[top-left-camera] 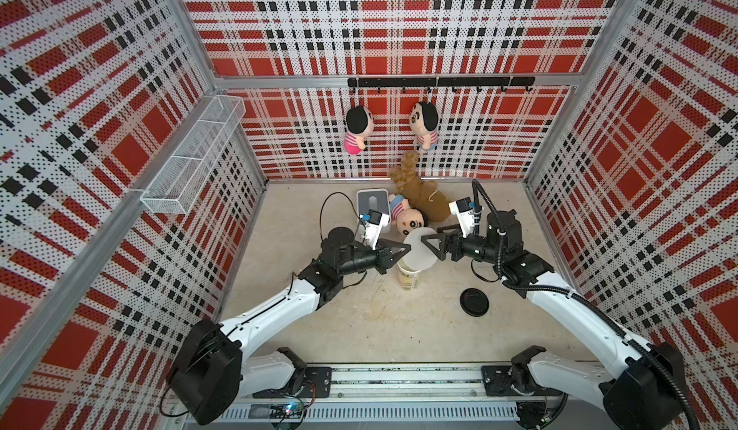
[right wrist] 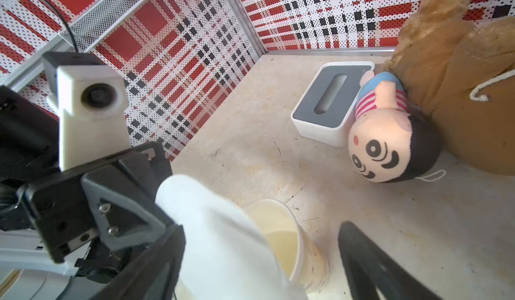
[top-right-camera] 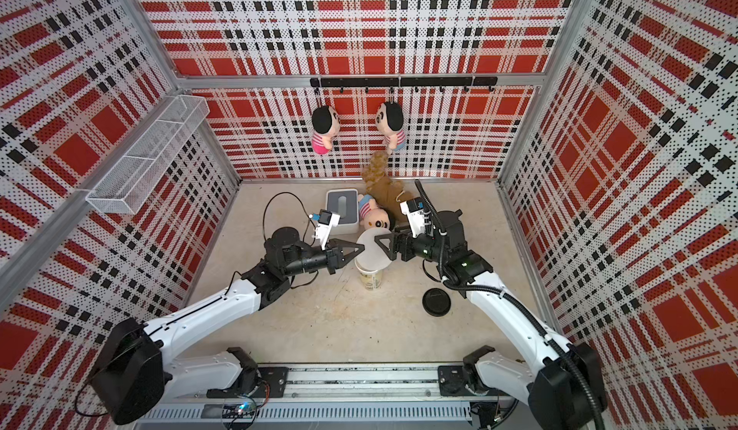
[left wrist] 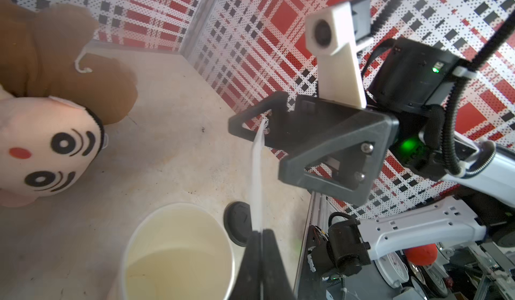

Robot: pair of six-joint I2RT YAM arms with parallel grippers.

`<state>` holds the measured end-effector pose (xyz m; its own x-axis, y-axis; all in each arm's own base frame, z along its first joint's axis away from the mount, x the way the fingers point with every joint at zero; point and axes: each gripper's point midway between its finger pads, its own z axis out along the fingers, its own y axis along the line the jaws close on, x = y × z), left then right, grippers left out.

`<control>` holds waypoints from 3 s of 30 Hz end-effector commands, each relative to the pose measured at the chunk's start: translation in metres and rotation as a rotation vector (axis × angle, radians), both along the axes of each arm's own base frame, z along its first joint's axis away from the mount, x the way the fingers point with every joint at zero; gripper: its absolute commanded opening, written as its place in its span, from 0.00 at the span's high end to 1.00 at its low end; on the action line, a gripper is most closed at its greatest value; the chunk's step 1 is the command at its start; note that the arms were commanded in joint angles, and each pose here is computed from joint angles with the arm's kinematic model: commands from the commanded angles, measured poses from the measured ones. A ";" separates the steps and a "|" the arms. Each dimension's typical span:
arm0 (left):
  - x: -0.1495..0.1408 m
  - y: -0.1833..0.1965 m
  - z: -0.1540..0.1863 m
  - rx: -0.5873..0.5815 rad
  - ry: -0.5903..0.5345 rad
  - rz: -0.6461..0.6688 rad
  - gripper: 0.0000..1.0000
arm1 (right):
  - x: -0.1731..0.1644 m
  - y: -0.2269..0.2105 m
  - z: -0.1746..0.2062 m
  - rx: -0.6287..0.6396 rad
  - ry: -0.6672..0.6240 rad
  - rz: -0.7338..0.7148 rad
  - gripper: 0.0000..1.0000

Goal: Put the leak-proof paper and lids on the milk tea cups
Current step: Place the leak-proof paper at the cup.

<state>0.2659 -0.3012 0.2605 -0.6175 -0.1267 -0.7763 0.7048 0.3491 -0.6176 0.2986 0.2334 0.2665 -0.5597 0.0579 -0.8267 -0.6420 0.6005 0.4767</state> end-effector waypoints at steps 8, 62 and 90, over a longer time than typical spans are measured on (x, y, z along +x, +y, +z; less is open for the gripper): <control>0.007 0.014 -0.026 -0.002 0.102 0.007 1.00 | 0.014 0.006 -0.020 -0.019 0.063 0.008 0.28; 0.015 0.032 -0.066 0.020 0.284 0.074 0.86 | 0.012 -0.003 -0.068 -0.140 0.172 -0.050 0.29; 0.013 0.033 -0.065 0.040 0.279 0.089 0.63 | 0.009 -0.005 -0.065 -0.138 0.164 -0.052 0.28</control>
